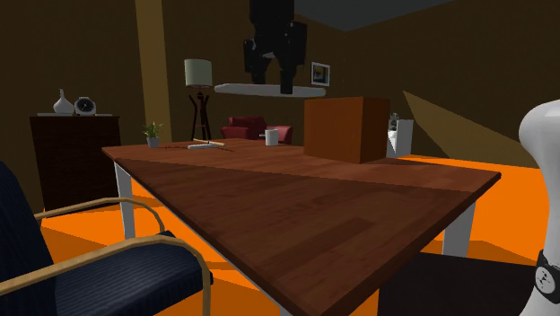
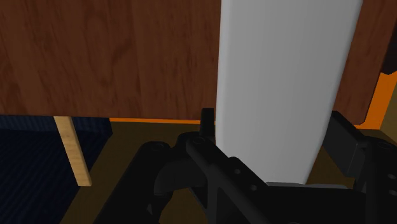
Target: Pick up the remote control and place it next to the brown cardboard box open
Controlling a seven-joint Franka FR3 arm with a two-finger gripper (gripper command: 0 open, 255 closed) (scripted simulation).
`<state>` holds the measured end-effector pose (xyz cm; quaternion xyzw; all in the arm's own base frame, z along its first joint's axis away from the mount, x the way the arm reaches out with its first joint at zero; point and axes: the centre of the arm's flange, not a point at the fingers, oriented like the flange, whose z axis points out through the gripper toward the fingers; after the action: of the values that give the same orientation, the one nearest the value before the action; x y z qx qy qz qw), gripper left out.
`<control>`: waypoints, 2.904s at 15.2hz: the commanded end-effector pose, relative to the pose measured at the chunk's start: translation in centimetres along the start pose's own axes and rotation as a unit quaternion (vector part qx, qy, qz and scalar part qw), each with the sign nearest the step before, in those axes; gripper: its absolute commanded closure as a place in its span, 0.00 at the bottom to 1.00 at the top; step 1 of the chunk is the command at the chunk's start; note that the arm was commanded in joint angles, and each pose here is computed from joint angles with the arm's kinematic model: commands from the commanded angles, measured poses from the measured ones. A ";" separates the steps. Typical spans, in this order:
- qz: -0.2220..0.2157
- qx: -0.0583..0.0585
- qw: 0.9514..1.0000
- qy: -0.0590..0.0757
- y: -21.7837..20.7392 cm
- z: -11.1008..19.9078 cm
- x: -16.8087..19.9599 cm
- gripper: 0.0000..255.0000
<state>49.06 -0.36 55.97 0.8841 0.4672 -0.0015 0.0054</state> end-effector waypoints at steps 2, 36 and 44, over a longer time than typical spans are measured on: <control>0.000 0.000 1.000 0.000 0.0 -1.6 0.0 1.00; 0.000 0.000 1.000 0.000 5.6 -10.6 -20.5 1.00; 0.000 0.000 1.000 0.000 8.4 -10.5 -30.6 1.00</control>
<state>39.22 -28.95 66.83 0.8845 0.4664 -0.0014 0.0051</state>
